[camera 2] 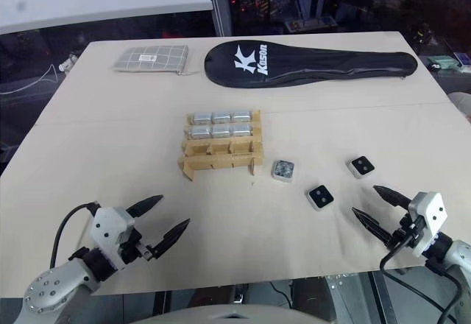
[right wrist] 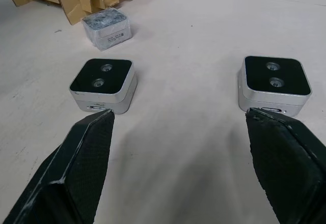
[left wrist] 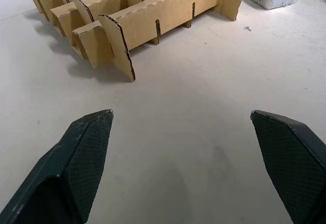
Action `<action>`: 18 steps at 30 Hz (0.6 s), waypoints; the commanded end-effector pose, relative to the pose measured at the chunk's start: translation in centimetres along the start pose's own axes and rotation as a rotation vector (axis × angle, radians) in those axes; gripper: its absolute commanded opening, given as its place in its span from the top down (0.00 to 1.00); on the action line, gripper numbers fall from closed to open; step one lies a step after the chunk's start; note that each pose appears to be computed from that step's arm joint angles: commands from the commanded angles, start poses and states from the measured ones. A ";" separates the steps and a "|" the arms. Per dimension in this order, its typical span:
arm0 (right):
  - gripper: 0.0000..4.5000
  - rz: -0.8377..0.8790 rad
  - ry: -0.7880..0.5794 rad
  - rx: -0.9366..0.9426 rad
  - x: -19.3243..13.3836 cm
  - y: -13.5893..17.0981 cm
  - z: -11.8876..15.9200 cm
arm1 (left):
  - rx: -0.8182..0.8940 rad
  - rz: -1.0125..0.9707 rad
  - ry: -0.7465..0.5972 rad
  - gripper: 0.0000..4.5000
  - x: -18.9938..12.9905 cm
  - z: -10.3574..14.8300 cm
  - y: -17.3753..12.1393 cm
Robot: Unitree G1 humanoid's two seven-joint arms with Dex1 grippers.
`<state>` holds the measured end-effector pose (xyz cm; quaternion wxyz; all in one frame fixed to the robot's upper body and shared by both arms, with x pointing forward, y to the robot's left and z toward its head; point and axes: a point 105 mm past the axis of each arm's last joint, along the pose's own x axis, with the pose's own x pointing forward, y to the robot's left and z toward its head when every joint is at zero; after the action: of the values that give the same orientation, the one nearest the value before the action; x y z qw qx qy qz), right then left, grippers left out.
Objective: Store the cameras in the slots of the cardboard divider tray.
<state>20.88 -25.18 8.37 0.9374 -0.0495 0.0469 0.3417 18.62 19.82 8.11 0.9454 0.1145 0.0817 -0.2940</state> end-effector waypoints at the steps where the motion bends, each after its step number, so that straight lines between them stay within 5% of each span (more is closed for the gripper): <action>1: 0.09 -0.017 -0.024 -0.056 -0.2 -0.6 1.2 | 0.025 0.004 -0.034 0.00 0.3 1.0 0.0; 18: 0.09 -0.066 -0.039 -0.061 0.5 -0.7 1.5 | 0.022 -0.004 -0.062 0.00 1.1 1.7 -0.4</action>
<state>21.71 -25.28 8.79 0.9450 -0.0617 0.0353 0.3191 19.52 19.11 8.36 0.9481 0.1062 0.0678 -0.2920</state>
